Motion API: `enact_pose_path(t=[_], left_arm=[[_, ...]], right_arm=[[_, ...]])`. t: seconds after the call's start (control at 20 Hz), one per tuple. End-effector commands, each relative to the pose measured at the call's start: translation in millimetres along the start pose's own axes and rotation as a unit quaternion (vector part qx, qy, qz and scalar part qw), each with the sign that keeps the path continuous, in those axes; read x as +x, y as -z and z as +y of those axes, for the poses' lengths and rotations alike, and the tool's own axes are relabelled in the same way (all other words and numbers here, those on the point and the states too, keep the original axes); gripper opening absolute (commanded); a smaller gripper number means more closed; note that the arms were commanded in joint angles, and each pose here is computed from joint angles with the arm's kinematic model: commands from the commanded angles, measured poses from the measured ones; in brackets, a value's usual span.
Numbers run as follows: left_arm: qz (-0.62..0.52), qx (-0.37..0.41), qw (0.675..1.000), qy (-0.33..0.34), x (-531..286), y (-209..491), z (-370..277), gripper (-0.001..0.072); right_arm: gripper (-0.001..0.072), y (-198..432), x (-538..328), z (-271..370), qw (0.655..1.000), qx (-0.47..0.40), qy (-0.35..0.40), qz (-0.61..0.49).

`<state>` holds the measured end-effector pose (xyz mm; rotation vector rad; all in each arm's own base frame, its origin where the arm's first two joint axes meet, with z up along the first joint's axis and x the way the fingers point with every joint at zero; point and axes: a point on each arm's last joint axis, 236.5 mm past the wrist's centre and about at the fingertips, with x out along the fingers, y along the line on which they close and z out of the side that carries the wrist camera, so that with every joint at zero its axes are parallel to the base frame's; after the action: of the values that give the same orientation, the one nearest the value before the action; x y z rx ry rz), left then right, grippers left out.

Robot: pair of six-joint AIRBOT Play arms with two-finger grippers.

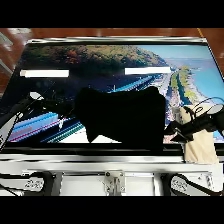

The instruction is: Fold the shirts.

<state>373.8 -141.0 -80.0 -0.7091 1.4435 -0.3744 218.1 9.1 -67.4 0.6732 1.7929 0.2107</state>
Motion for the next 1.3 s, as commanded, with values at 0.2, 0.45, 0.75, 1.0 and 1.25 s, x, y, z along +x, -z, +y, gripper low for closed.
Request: enact_pose_path(t=[0.2, 0.45, 0.75, 1.0, 1.25], left_arm=[[-0.012, 0.037, 0.999, 0.011, -19, 3, -20, 0.0038], [-0.015, 0.073, 0.997, 0.019, -34, 9, -33, 0.0038], [-0.028, 0.093, 0.995, 0.021, -45, 9, -43, 0.0037], [-0.162, 0.194, 0.968, 0.002, -143, -15, -97, 0.0036], [-0.446, 0.342, 0.826, 0.041, -351, 7, -251, 0.0036]], right_arm=[[0.0671, 37, 60, -21, 0.999, 0.038, -0.001, 0.026], [0.067, 8, 70, 0, 0.998, 0.047, -0.037, -0.035], [0.0074, 11, 85, 36, 1.0, -0.009, -0.022, -0.018], [0.0069, -21, -16, 109, 0.974, -0.162, -0.049, -0.153], [0.0069, 8, -247, 260, 0.789, -0.353, -0.087, -0.496]])
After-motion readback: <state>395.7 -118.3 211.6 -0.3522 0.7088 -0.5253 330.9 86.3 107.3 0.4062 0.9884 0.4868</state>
